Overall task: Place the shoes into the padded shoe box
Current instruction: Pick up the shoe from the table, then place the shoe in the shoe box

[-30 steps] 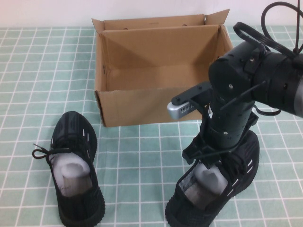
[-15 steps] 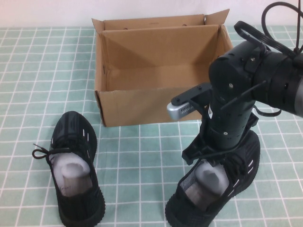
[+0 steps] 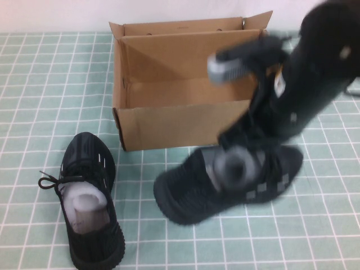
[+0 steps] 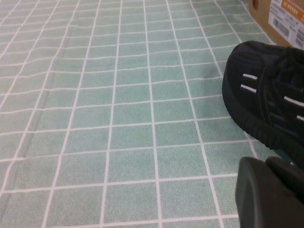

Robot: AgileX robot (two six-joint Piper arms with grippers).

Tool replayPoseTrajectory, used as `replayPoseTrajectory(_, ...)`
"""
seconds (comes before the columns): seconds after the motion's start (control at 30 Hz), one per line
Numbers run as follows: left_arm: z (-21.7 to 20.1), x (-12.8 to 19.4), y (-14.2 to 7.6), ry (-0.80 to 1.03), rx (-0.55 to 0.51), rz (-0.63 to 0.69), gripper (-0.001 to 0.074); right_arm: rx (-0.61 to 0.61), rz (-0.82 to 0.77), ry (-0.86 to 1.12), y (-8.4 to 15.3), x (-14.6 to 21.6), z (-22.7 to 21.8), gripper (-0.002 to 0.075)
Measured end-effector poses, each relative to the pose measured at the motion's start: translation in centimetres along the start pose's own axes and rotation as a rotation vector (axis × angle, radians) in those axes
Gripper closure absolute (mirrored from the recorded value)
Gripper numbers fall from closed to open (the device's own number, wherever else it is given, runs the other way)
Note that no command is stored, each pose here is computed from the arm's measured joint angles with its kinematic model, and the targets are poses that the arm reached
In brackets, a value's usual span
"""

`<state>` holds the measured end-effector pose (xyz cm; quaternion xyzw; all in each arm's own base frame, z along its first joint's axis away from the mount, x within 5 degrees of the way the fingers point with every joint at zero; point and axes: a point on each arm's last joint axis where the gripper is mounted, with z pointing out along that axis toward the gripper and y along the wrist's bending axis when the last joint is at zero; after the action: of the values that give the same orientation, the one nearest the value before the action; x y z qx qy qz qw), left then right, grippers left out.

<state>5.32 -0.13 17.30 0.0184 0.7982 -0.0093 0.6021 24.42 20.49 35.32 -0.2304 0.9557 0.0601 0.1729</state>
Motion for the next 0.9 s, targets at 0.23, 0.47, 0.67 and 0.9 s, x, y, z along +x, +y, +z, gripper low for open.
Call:
replayPoseTrajectory(0.23,0.0,0.0,0.0,0.000,0.000,0.000,0.0739,0.007,0.005,-0.217,0.0,-3.4,-5.4,0.0707)
replayPoseTrajectory(0.47,0.0,0.0,0.0,0.000,0.000,0.000,0.0739,0.074,0.034,-0.335,0.2,-7.9,-5.8,0.0707)
replayPoseTrajectory(0.67,0.0,0.0,0.0,0.000,0.000,0.000,0.0739,0.130,0.078,-0.382,0.3,-11.2,-3.8,0.0707)
replayPoseTrajectory(0.9,0.0,0.0,0.0,0.000,0.000,0.002,0.0739,0.130,0.207,-0.419,-0.9,-14.3,1.2,0.0708)
